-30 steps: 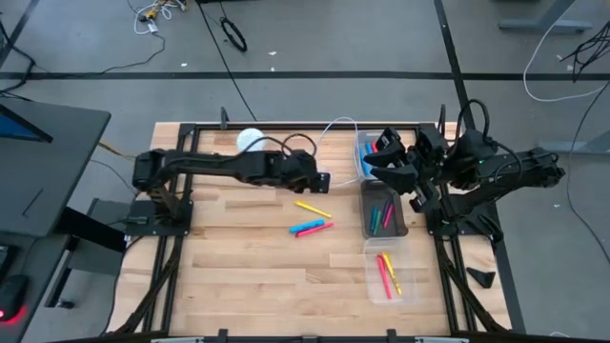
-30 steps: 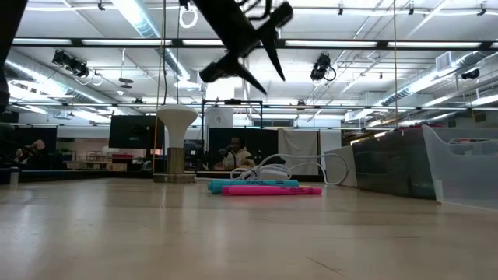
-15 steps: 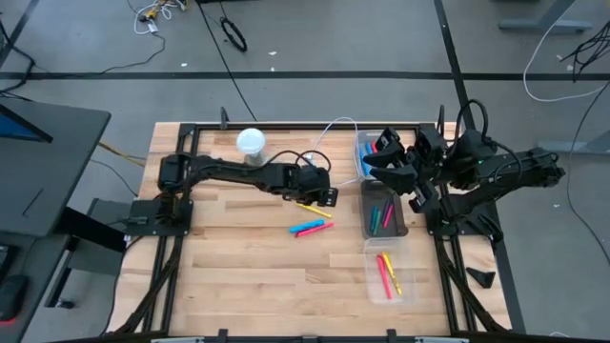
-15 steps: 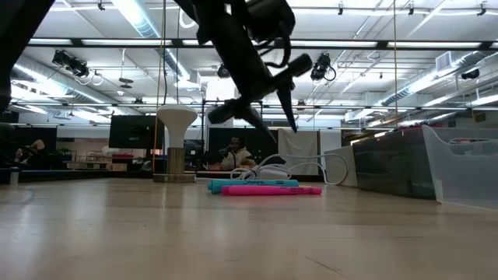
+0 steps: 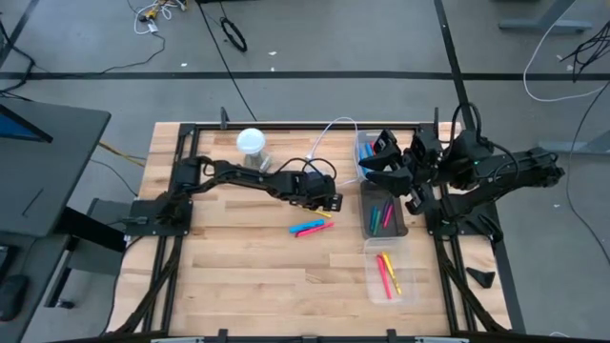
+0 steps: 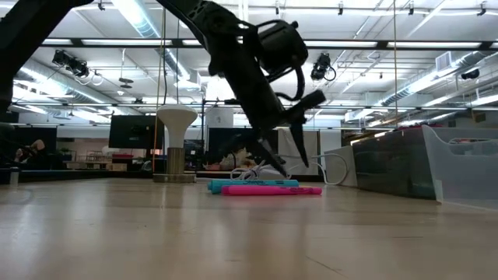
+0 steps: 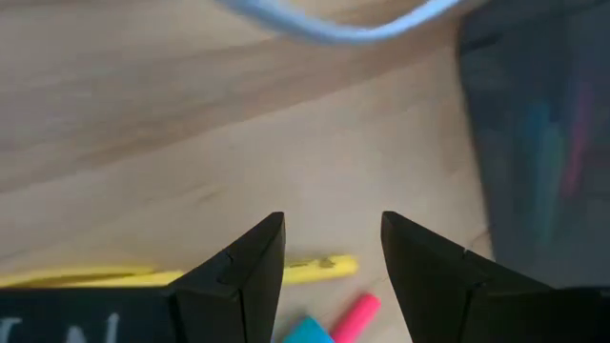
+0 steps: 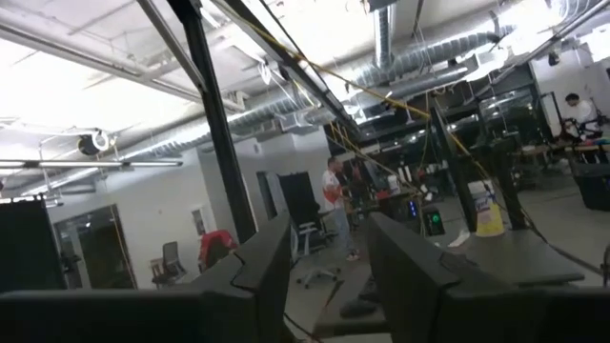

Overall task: Pick & Place Markers
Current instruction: Put the yellow pen into the transparent bin

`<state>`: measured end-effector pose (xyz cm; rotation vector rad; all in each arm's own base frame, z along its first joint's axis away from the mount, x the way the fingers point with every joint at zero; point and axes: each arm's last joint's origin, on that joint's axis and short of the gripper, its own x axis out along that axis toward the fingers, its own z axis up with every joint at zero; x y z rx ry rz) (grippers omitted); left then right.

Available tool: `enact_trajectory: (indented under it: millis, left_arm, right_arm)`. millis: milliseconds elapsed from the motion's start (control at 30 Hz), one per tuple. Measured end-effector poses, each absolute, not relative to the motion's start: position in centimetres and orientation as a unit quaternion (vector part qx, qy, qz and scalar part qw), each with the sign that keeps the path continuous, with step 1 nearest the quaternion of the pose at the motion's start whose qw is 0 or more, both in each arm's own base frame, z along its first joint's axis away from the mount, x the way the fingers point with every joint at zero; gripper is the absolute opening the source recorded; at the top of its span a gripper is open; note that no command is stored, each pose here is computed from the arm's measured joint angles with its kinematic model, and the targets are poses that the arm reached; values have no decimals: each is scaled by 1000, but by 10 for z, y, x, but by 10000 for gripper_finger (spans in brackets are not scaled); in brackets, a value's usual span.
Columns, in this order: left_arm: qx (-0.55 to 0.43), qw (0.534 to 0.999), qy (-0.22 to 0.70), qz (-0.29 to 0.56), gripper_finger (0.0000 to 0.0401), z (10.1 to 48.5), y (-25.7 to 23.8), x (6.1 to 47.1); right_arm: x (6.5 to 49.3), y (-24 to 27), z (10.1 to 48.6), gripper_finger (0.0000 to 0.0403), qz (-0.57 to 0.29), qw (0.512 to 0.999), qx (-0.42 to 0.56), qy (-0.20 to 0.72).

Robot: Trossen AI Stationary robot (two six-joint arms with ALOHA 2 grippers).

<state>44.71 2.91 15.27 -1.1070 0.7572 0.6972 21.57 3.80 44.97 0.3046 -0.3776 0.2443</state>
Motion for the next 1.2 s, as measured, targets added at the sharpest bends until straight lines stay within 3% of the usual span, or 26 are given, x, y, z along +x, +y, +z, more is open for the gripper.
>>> enact_trajectory:
  millis: [233, 1200]
  left_arm:
    - [-507, 717, 366, 308, 181, 135, 28, 450]
    - [-511, 711, 429, 221, 181, 135, 9, 449]
  right_arm:
    - [216, 38, 449, 142, 120, 965, 150, -180]
    - [217, 38, 446, 142, 118, 967, 153, -165]
